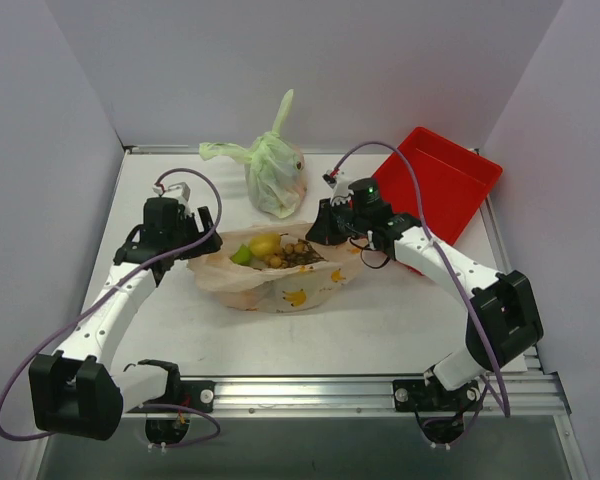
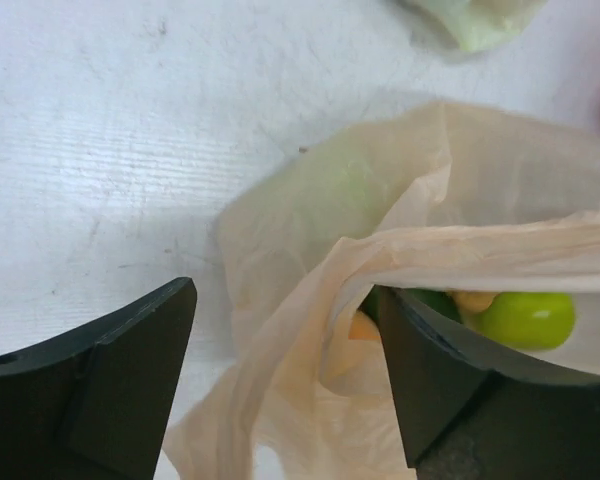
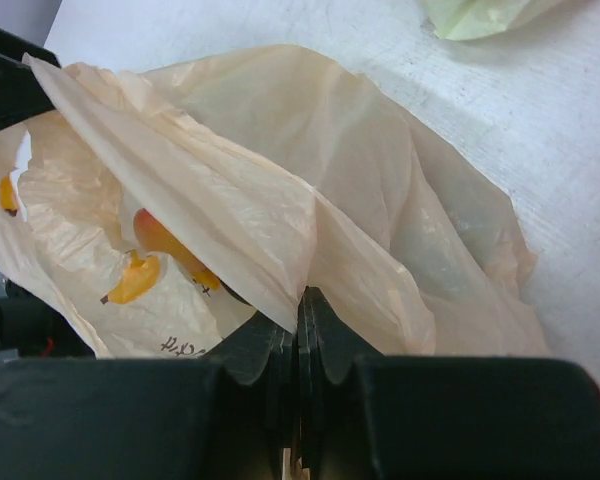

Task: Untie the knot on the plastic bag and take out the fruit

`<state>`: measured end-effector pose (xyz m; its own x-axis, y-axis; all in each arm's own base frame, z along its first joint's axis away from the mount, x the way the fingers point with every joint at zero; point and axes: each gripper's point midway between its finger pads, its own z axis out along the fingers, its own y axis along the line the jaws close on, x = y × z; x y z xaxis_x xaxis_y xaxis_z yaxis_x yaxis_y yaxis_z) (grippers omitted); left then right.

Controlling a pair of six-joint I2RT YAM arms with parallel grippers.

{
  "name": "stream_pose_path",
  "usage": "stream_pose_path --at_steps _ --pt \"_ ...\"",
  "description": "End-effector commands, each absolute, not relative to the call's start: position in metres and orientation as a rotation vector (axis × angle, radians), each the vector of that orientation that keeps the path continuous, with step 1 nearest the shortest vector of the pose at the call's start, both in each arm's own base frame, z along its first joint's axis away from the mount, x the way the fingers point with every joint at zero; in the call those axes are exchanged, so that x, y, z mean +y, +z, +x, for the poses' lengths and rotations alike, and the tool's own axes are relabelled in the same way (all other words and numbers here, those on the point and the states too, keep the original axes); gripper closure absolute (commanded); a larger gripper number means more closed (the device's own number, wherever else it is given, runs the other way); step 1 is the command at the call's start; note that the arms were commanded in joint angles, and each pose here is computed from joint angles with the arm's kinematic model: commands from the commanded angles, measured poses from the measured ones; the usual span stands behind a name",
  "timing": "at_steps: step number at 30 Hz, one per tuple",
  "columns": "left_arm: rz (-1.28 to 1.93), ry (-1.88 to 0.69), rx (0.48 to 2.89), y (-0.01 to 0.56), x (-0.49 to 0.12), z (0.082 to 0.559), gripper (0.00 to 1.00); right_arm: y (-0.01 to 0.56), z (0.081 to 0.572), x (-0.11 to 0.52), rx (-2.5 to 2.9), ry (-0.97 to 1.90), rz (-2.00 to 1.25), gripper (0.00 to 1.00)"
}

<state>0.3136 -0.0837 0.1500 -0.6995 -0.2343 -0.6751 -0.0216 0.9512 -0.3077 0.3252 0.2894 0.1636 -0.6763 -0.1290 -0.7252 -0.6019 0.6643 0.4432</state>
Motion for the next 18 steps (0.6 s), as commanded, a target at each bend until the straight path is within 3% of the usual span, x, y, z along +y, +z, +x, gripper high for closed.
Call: stream_pose_path --at_steps 1,3,8,18 --pt "-0.279 -0.355 2.131 0.216 -0.077 0.340 0.13 0.182 0.325 0.295 2.174 0.905 -0.375 1.00" --pt "-0.333 -0.365 2.104 0.230 -0.076 0.330 0.03 0.178 0.330 0.290 2.179 0.814 -0.298 1.00" --pt "-0.404 -0.303 2.049 0.256 -0.073 0.296 0.02 0.174 0.331 0.285 2.166 0.668 -0.154 1.00" --pt "-0.382 -0.149 2.150 0.218 -0.114 0.262 0.03 0.168 0.320 0.289 2.139 0.521 -0.164 1.00"
